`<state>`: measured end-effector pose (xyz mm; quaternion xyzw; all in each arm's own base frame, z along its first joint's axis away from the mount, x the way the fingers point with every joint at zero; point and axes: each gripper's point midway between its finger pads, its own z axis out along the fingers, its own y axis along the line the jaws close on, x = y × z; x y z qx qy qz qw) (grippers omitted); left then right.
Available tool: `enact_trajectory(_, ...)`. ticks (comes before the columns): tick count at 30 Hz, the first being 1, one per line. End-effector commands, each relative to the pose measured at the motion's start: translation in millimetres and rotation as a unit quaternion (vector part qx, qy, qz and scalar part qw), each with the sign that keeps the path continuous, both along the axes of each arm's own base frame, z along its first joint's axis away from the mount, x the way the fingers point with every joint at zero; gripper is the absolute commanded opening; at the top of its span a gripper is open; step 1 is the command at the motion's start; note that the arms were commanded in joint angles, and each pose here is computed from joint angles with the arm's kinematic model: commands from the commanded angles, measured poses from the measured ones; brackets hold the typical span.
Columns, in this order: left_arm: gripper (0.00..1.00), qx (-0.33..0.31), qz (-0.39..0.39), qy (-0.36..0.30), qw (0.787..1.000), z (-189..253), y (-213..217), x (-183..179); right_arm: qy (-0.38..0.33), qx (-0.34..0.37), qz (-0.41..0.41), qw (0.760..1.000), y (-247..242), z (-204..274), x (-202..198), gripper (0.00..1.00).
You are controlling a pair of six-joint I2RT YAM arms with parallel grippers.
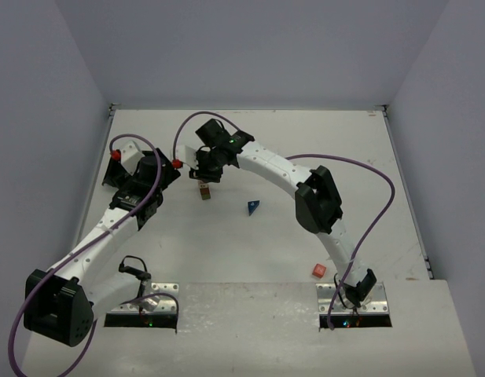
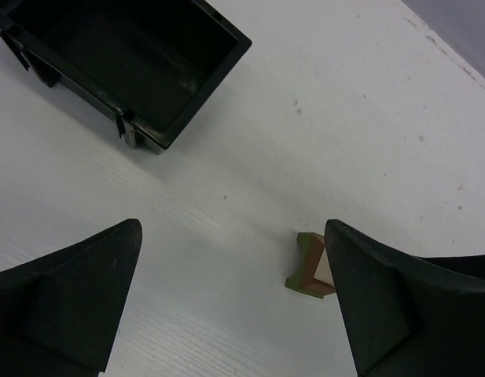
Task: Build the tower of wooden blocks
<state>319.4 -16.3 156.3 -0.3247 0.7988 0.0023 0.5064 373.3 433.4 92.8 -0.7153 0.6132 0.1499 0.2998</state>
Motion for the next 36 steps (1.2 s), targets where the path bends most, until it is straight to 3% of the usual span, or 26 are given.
enact_trajectory(1,1.0,-0.021,-0.014,-0.05,0.998,28.3,-9.8,16.0,-0.02,0.028,-0.004,0.999,17.8,17.9,3.4,0.45)
enact_trajectory(9,1.0,-0.021,-0.014,-0.053,0.998,31.9,-9.1,14.5,-0.036,0.082,-0.006,0.996,21.0,59.3,-3.4,0.64)
enact_trajectory(11,1.0,-0.022,-0.012,-0.054,0.998,33.0,-8.5,13.2,-0.042,0.096,-0.012,0.994,18.9,72.3,-5.5,0.81)
enact_trajectory(12,1.0,-0.022,-0.012,-0.055,0.998,34.1,-8.2,12.3,-0.046,0.102,-0.016,0.994,17.2,77.9,-6.3,0.97)
enact_trajectory(13,1.0,-0.023,-0.012,-0.057,0.998,34.6,-7.9,11.7,-0.053,0.111,-0.022,0.992,13.8,87.3,-7.6,0.99)
enact_trajectory(19,1.0,-0.029,-0.021,-0.062,0.997,36.6,-10.8,9.9,-0.074,0.126,-0.051,0.988,-7.5,102.6,-14.7,0.99)
enact_trajectory(26,1.0,-0.035,-0.026,-0.046,0.998,25.3,-17.2,20.8,-0.085,0.137,-0.162,0.974,-46.1,99.0,-1.7,0.99)
enact_trajectory(36,1.0,-0.036,-0.05,0.044,0.997,-16.0,-32.0,31.5,-0.071,0.146,-0.326,0.931,-97.5,83.2,38.4,0.99)
